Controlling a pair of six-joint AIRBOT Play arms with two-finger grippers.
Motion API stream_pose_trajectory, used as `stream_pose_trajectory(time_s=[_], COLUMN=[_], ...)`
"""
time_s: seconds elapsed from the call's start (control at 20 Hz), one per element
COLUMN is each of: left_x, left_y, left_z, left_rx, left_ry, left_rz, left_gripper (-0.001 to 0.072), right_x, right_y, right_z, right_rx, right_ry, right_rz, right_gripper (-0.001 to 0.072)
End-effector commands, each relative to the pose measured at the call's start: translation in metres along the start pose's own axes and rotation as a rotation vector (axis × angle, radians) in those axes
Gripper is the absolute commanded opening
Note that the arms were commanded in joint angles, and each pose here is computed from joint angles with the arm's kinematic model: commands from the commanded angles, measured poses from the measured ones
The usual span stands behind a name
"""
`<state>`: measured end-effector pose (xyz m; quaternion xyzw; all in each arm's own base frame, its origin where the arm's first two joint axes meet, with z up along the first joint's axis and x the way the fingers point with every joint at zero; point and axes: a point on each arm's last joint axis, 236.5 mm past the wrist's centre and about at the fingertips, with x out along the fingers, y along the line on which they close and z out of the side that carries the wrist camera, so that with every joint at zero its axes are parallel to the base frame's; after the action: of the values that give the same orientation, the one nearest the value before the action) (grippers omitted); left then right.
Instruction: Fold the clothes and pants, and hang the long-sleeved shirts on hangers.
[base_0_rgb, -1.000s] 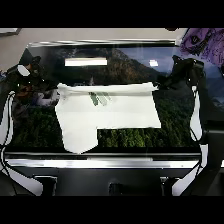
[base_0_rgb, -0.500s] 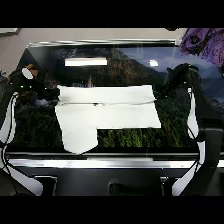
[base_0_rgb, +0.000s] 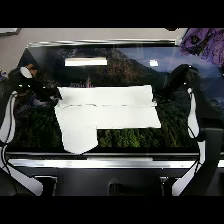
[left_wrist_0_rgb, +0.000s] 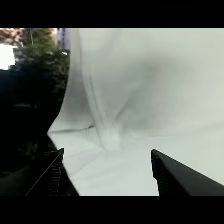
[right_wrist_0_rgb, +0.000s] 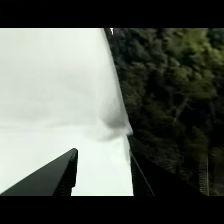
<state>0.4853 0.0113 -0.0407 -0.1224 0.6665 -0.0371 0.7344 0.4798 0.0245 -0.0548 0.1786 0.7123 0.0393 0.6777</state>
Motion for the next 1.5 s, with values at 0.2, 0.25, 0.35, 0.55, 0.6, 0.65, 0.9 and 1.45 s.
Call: stream_pose_trajectory(time_s=[0.2, 0.25, 0.35, 0.55, 0.6, 0.65, 0.9, 1.45], left_x=[-0.076, -0.068, -0.048, -0.003, 0.005, 0.012, 0.038, 0.052], left_y=[0.061, 0.056, 0.038, -0.001, -0.011, -0.022, -0.054, -0.08], left_z=[-0.094, -0.121, -0.168, -0.231, -0.238, -0.243, -0.265, -0.272], left_rx=[-0.285, -0.332, -0.41, -0.462, -0.466, -0.469, -0.425, -0.39], left_ry=[-0.046, -0.034, -0.007, 0.059, 0.07, 0.083, 0.153, 0.21], left_rz=[-0.044, -0.094, -0.177, -0.282, -0.319, -0.357, -0.396, -0.425], left_gripper=[0.0617, 0.0618, 0.0618, 0.0618, 0.0618, 0.0618, 0.0618, 0.0015], right_x=[-0.056, -0.048, -0.028, -0.002, 0.001, 0.002, 0.001, 0.02], right_y=[-0.065, -0.069, -0.071, -0.065, -0.064, -0.063, -0.062, -0.066], right_z=[-0.053, -0.068, -0.094, -0.122, -0.124, -0.124, -0.124, -0.127], right_rx=[0.144, 0.168, 0.196, 0.209, 0.208, 0.211, 0.212, 0.209], right_ry=[-0.065, -0.055, -0.029, 0.015, 0.021, 0.021, 0.019, 0.015], right_rz=[0.224, 0.256, 0.28, 0.294, 0.297, 0.3, 0.306, 0.267], right_gripper=[0.0384, 0.0384, 0.0384, 0.0384, 0.0384, 0.0384, 0.0384, 0.0522])
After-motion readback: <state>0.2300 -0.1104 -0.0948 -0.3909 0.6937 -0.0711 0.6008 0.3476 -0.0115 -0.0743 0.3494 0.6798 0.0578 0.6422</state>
